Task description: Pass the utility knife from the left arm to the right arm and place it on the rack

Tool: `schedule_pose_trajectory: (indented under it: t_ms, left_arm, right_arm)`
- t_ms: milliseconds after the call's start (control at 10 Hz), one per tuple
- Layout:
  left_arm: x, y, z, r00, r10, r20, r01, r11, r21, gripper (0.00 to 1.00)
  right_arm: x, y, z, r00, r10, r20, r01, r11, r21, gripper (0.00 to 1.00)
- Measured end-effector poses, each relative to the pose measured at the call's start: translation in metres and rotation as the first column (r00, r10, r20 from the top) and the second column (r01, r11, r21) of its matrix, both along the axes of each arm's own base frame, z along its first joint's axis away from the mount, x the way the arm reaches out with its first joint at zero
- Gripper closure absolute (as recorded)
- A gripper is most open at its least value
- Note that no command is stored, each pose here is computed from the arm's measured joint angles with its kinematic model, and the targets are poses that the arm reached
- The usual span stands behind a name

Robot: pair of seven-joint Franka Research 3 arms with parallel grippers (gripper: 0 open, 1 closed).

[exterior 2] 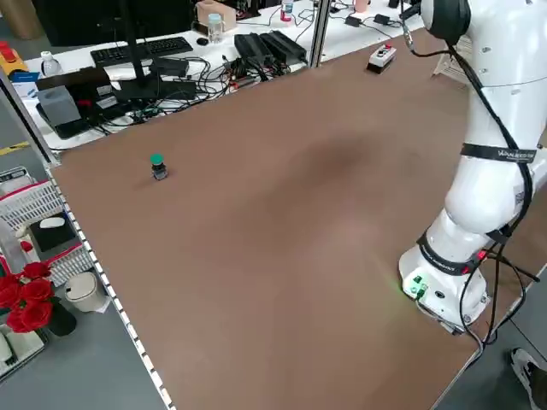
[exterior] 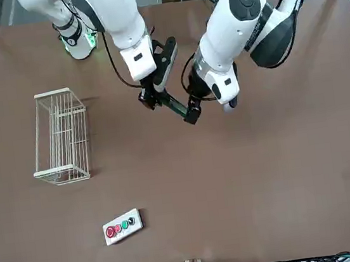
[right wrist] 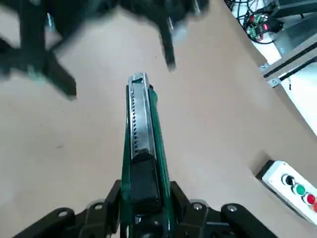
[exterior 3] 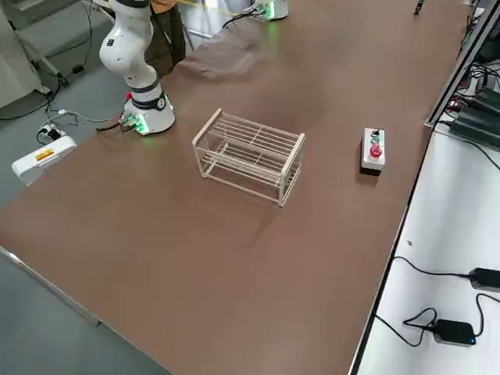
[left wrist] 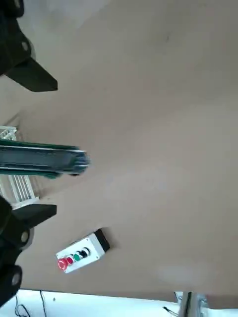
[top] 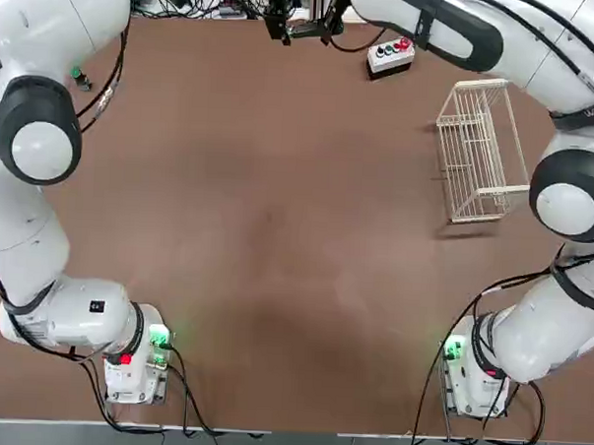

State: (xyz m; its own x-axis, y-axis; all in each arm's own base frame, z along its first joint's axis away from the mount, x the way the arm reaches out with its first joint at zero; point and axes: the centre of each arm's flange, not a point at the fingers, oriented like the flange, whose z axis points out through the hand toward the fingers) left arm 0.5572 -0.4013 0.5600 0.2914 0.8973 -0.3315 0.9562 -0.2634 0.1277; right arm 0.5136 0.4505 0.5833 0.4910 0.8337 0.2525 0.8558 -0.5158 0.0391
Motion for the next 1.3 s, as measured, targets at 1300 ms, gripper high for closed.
schedule_pose_trajectory:
  t_ms: [1300]
  left_arm:
    - [0.057, 0.301, 0.039, 0.910, -0.414, -0.006, 0.406, 0.889, 0.213, 0.00]
  right_arm:
    - [0.018, -0.388, -0.056, 0.659, -0.717, -0.228, 0.708, 0.693, -0.135, 0.59]
